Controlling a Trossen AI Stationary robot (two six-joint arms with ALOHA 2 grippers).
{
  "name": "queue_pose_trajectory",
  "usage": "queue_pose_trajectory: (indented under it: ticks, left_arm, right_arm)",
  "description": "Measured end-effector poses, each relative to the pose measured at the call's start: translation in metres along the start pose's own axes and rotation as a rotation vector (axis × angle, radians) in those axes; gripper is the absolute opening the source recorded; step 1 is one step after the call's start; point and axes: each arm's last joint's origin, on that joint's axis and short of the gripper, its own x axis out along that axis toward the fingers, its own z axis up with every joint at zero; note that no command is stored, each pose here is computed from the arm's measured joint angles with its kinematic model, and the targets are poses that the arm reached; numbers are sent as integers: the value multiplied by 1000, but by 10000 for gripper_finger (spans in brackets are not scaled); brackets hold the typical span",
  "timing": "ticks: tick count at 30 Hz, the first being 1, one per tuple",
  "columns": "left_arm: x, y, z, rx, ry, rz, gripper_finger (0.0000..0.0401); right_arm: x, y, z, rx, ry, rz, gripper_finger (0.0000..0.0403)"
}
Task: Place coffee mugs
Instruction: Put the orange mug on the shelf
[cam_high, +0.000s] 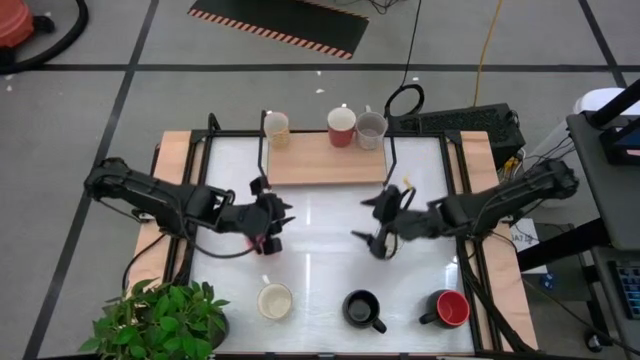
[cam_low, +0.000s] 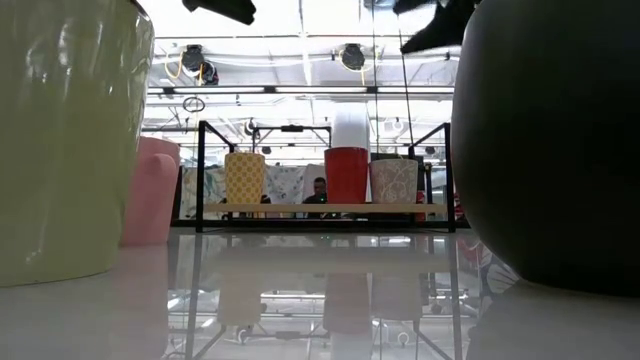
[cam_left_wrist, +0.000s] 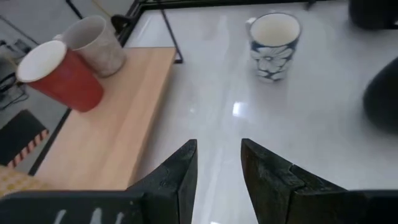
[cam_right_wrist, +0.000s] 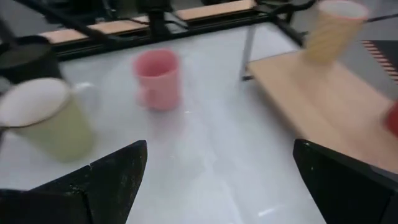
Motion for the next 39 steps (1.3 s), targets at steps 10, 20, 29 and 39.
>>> queue_pose_trajectory:
  ticks: [10,20,29,39]
  left_arm:
    - [-14,-20,-4,-45,-23,-74,129]
    - [-25,-38,-7,-166,-41,-143,129]
    - [-40,-57,-13,-208,-84,-128,129]
    - [-28,-81,-22,-248,-65,-114,129]
  right_arm:
    - [-19,78,6,-32,269,33,393]
    - [-52,114,-16,-68,629,112,393]
    - [-80,133,-53,13,904,77,393]
    - [-109,142,-75,139,1055,-14,393]
